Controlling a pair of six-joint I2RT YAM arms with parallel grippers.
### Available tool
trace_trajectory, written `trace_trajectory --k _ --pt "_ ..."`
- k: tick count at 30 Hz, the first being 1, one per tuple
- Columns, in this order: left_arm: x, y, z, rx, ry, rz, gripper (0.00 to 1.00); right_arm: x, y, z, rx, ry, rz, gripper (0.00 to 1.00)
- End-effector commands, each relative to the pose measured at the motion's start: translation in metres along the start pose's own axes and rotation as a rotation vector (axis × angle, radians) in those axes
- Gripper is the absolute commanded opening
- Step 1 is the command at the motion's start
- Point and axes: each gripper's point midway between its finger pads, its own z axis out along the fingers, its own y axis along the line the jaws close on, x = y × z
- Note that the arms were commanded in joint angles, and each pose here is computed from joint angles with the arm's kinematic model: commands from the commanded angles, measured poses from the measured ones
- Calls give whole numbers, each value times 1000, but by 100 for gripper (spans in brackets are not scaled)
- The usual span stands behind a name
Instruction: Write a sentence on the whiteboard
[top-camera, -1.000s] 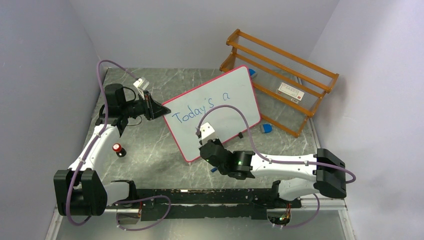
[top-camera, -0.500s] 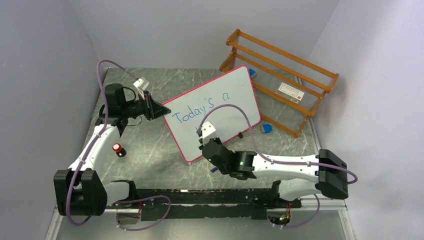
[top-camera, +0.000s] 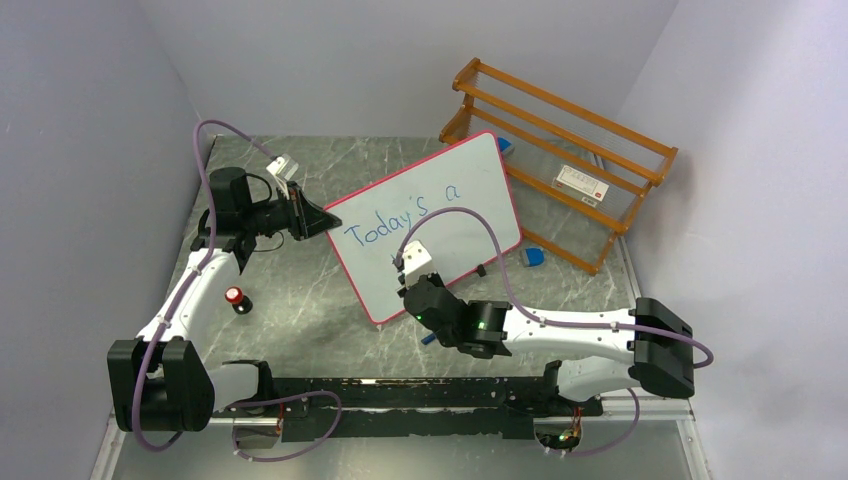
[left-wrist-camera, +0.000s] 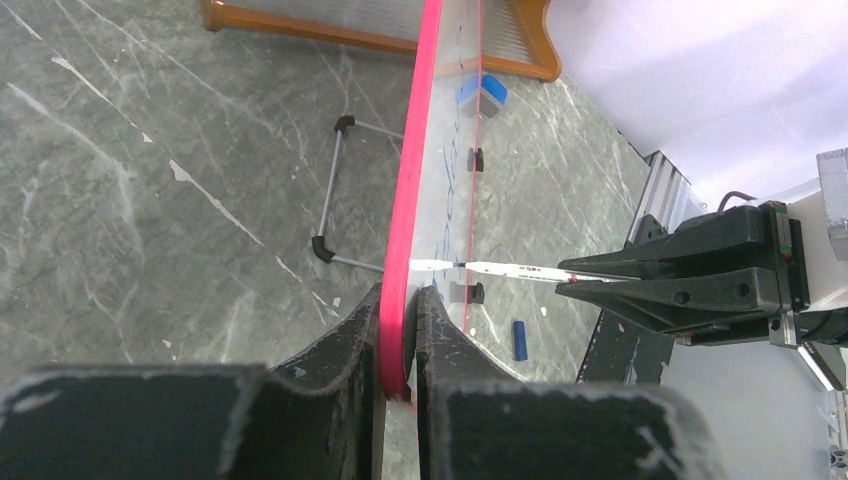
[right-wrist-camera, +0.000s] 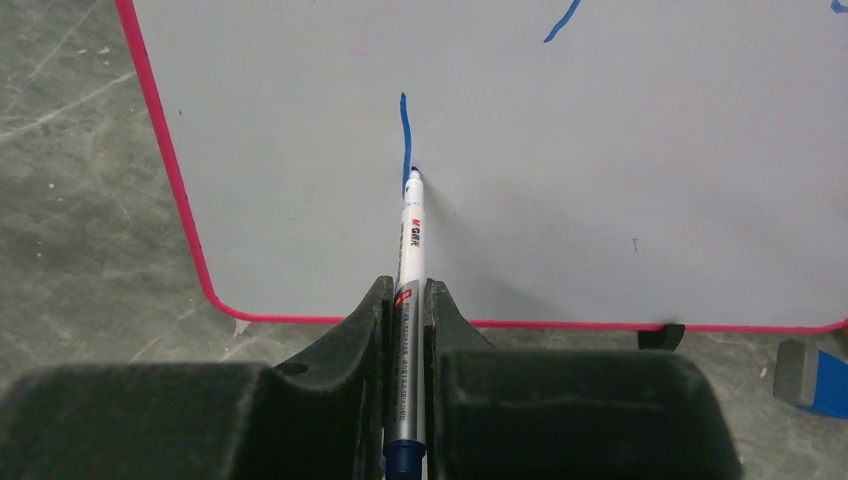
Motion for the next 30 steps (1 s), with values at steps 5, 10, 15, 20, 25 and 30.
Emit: trace_trajectory --k 5,10,15,20,25,30 --pt "14 20 0 -81 25 9 5 -7 1 5 2 -34 25 0" --pt "14 20 0 -81 24 9 5 -7 -5 6 30 -37 28 0" --pt "14 20 0 -83 25 9 5 -3 -15 6 69 -27 38 0" --pt "14 20 0 -84 26 8 5 -1 -23 6 89 -25 53 0" --pt "14 20 0 -82 26 10 5 7 -27 5 105 -2 51 0" --pt "15 20 0 -85 27 10 5 11 -25 4 88 9 55 0"
